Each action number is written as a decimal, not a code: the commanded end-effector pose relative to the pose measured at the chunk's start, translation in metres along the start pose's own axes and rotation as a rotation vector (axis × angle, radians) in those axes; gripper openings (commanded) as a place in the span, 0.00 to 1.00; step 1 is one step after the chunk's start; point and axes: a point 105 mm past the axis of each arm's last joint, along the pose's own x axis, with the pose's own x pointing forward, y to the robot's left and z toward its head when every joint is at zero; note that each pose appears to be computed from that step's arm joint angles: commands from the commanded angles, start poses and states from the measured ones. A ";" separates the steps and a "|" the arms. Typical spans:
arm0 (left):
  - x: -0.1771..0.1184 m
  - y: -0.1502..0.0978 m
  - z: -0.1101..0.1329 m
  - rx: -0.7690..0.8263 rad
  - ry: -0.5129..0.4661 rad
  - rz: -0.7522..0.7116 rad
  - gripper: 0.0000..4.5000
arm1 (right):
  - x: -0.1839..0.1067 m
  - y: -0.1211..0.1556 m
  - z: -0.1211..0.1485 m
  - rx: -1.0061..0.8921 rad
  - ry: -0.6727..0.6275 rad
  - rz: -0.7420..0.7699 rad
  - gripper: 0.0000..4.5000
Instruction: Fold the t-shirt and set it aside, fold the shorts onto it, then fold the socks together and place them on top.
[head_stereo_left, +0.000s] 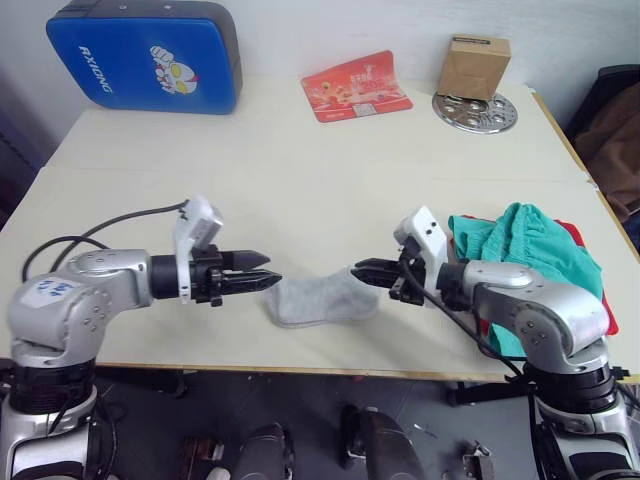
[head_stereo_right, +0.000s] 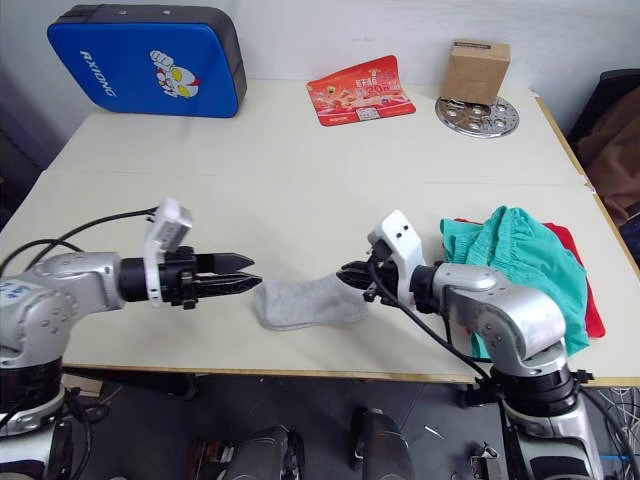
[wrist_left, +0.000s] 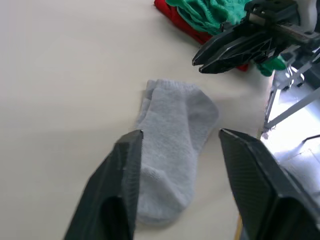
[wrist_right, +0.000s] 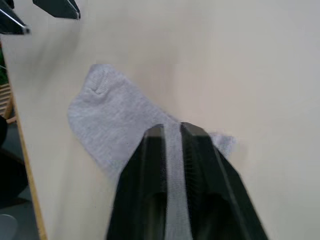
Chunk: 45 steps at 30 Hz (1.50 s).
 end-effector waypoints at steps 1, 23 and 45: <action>0.026 -0.002 -0.008 0.097 0.072 -0.053 0.25 | 0.009 0.006 0.001 -0.095 -0.026 -0.016 0.00; -0.008 0.026 -0.045 0.019 0.127 0.108 0.01 | 0.006 -0.022 -0.071 -0.139 0.152 -0.131 0.00; -0.024 -0.025 -0.053 -0.378 -0.073 0.027 0.05 | 0.022 -0.012 -0.059 -0.149 0.124 -0.068 0.00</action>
